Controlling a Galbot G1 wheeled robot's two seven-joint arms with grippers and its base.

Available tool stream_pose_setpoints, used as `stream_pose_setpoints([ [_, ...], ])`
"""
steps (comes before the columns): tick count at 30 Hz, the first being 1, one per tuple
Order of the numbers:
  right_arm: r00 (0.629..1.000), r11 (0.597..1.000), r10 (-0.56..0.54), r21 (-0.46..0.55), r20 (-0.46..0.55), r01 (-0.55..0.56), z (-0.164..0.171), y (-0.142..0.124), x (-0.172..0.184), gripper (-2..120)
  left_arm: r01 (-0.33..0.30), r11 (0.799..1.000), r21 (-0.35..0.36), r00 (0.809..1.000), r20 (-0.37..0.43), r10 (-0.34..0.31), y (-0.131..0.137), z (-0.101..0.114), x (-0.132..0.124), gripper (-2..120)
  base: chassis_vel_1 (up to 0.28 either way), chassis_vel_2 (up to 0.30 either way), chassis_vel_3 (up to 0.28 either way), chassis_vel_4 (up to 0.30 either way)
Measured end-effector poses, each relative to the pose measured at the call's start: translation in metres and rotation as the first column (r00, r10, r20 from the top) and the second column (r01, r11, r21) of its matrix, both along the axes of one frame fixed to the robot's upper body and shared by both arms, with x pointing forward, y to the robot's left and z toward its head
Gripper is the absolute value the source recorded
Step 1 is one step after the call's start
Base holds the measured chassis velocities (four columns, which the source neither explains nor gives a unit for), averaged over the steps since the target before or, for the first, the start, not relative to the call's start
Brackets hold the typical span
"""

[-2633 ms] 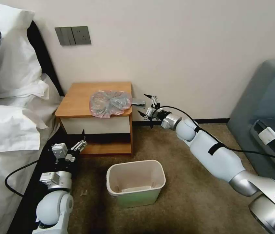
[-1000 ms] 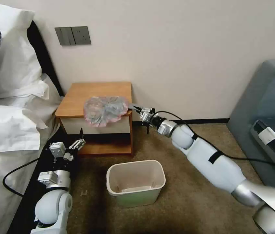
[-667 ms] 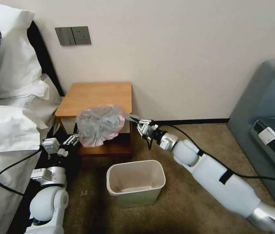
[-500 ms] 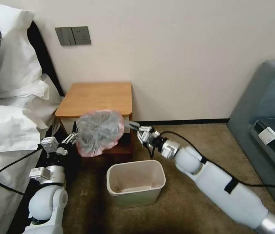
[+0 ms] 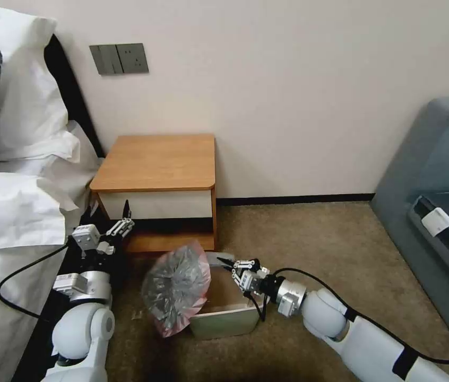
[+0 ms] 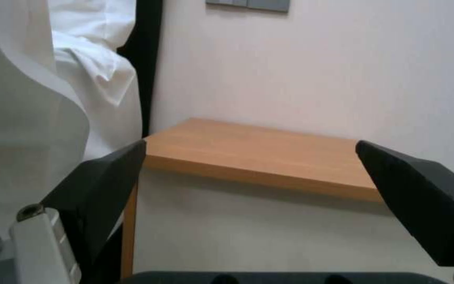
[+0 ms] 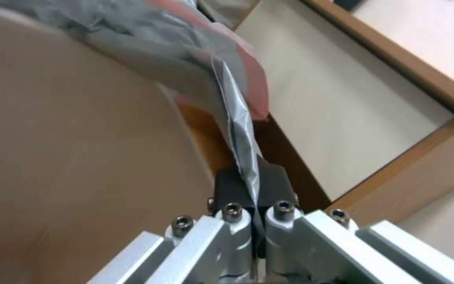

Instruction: Pick up the garbage bag from the table and place it over the trash can.

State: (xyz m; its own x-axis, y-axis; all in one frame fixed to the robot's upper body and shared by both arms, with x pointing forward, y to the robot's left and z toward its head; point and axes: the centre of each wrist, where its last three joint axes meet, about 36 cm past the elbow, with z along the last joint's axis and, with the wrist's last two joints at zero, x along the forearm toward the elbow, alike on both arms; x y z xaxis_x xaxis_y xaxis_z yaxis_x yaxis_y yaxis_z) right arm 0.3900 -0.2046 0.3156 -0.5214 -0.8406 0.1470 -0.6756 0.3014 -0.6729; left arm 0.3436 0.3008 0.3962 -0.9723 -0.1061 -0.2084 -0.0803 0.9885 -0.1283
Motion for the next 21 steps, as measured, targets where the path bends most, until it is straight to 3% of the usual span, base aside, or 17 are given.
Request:
stream_pose_setpoints([
  [17, 0.998, 0.999, 0.028, -0.022, -0.047, -0.029, -0.001, -0.018, -0.014, 0, 0.005, 1.0, 0.006, 1.0, 0.001, -0.005, -0.003, -0.001, 0.0, 99, 0.0, 0.0, 0.0, 0.0],
  [21, 0.998, 0.999, 0.032, -0.027, -0.057, -0.033, 0.002, -0.023, -0.014, 12, 0.007, 1.0, 0.006, 1.0, 0.002, -0.007, -0.004, -0.001, 0.0, 99, 0.0, 0.0, 0.0, 0.0],
])
